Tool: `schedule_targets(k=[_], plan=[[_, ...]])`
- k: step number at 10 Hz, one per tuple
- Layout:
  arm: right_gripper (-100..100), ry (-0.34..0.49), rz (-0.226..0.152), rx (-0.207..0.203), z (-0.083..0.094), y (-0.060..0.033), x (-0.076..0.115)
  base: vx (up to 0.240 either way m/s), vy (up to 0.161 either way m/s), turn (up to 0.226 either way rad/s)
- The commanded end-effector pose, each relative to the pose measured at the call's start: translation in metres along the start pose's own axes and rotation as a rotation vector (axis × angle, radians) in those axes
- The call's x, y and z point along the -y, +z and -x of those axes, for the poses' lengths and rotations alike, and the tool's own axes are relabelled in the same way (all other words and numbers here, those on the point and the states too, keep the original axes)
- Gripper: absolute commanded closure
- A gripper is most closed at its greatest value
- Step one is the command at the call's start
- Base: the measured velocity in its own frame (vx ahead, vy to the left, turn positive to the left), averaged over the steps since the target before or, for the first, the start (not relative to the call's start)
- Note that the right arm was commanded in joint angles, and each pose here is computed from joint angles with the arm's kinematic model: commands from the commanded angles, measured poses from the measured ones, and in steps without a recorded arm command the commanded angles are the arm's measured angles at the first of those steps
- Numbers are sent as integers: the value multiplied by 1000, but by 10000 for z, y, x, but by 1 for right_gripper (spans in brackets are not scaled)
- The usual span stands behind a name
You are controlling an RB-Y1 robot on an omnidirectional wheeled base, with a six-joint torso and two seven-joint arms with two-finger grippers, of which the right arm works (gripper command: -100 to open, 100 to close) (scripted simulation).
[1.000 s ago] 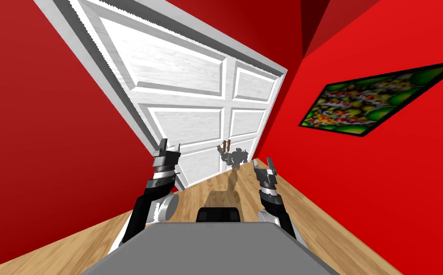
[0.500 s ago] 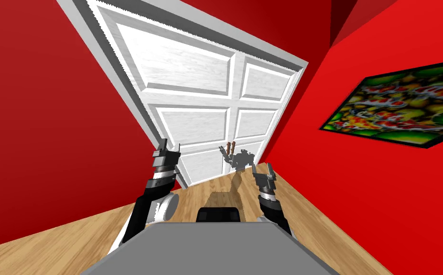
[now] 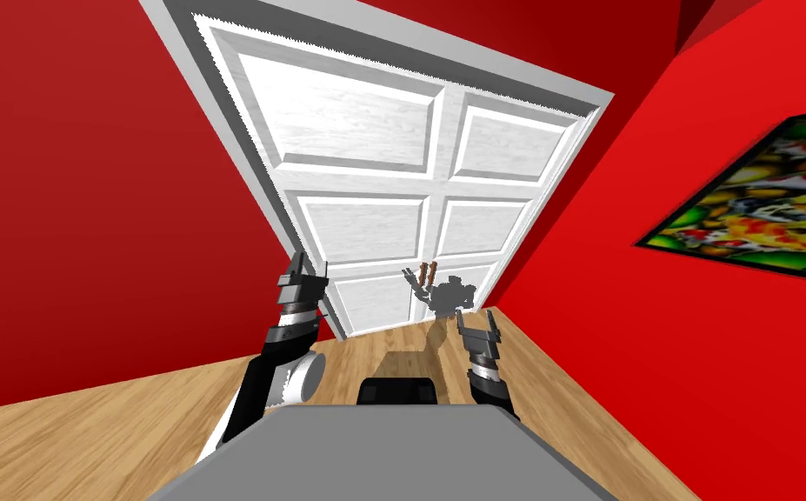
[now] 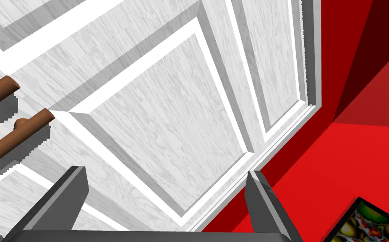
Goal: Push the door open
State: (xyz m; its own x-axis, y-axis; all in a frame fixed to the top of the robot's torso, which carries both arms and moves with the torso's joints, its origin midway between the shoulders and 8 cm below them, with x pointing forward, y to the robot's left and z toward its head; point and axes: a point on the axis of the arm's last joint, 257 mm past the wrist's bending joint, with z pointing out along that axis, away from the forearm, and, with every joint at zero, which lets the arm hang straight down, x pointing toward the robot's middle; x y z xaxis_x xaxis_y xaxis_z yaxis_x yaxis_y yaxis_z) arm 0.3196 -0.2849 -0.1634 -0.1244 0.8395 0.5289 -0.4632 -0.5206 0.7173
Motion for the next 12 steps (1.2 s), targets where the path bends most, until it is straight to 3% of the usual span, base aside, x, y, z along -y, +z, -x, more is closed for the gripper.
schedule_targets(k=[1, 4, 5, 12], plan=[[-100, 55, -6, 26, 99, -122, 38, 83, -51, 200], [-100, 149, -17, 80, 267, -363, 150, 77, -53, 220], [-100, 149, -17, 80, 267, -363, 150, 42, -51, 57], [-100, 349, -19, 216, 626, -992, 343, 66, -59, 195]])
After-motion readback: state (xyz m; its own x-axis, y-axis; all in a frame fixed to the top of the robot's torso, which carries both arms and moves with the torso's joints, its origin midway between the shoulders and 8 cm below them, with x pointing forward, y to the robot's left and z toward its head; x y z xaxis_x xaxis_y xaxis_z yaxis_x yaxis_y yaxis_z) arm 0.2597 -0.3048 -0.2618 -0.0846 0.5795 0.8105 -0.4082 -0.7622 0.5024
